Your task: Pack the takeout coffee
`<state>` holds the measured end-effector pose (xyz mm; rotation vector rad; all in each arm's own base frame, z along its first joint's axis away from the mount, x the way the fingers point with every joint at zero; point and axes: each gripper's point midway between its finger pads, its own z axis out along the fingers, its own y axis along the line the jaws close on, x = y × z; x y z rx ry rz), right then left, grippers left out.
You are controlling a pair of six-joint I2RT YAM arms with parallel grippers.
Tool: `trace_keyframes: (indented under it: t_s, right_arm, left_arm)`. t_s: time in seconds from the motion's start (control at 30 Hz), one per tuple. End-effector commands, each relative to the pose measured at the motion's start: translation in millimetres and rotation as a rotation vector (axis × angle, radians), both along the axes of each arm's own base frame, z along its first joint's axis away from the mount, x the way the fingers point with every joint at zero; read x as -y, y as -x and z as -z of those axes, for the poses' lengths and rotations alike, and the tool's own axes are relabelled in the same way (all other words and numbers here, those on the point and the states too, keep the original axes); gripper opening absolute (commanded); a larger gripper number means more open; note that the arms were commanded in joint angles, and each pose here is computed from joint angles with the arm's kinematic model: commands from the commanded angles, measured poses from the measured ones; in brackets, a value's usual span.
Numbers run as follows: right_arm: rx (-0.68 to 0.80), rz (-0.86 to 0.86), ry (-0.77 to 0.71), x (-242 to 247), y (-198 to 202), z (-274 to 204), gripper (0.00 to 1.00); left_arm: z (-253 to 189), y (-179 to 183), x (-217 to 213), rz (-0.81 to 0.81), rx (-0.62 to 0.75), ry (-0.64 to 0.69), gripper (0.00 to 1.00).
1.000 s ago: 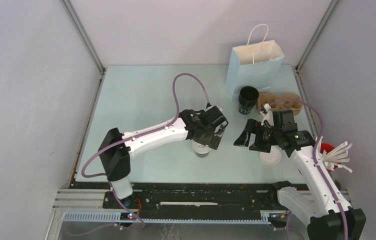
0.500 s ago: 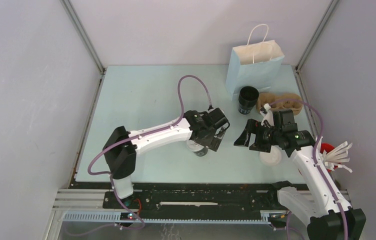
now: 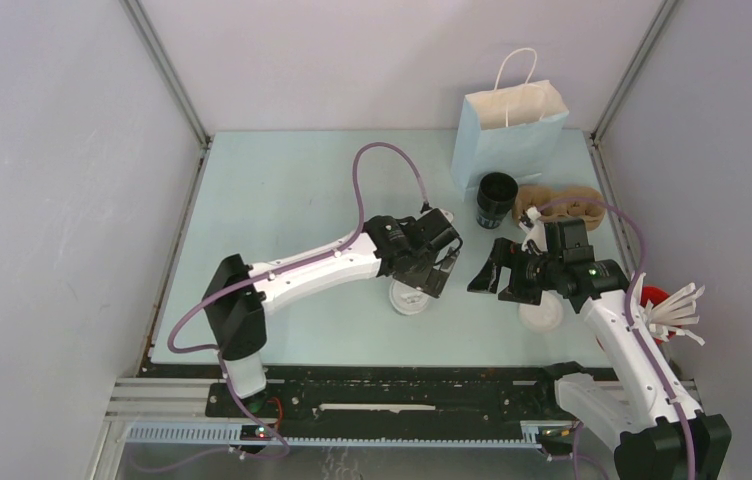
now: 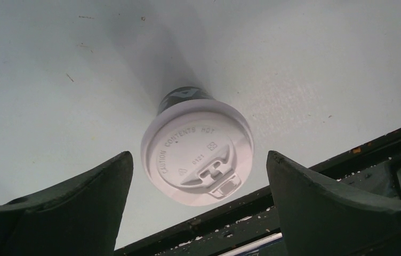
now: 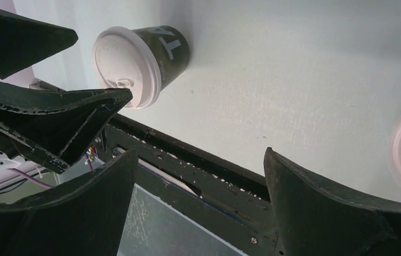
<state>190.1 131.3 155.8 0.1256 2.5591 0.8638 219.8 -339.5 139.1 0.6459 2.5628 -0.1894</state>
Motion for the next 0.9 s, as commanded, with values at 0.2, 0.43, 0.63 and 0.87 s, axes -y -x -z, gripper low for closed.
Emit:
trace_keyframes:
  t_s: [0.2, 0.43, 0.63, 0.87]
  right_arm:
    - [0.045, -0.01, -0.004, 0, -3, -9, 0.96]
    - [0.046, -0.014, -0.005, 0, -3, -9, 0.96]
    - [0.047, -0.017, -0.007, -1, -3, -9, 0.96]
    - [0.05, -0.018, -0.008, -1, -3, -10, 0.96]
  left_arm:
    - [-4, -1, 1, 0.018, -0.004, 0.005, 1.0]
    - [-5, -3, -7, 0.006, 0.02, -0.013, 1.0]
    - [8, -2, -18, -0.013, -0.009, -0.036, 1.0]
    - [12, -7, -23, -0.024, -0.004, -0.056, 1.0]
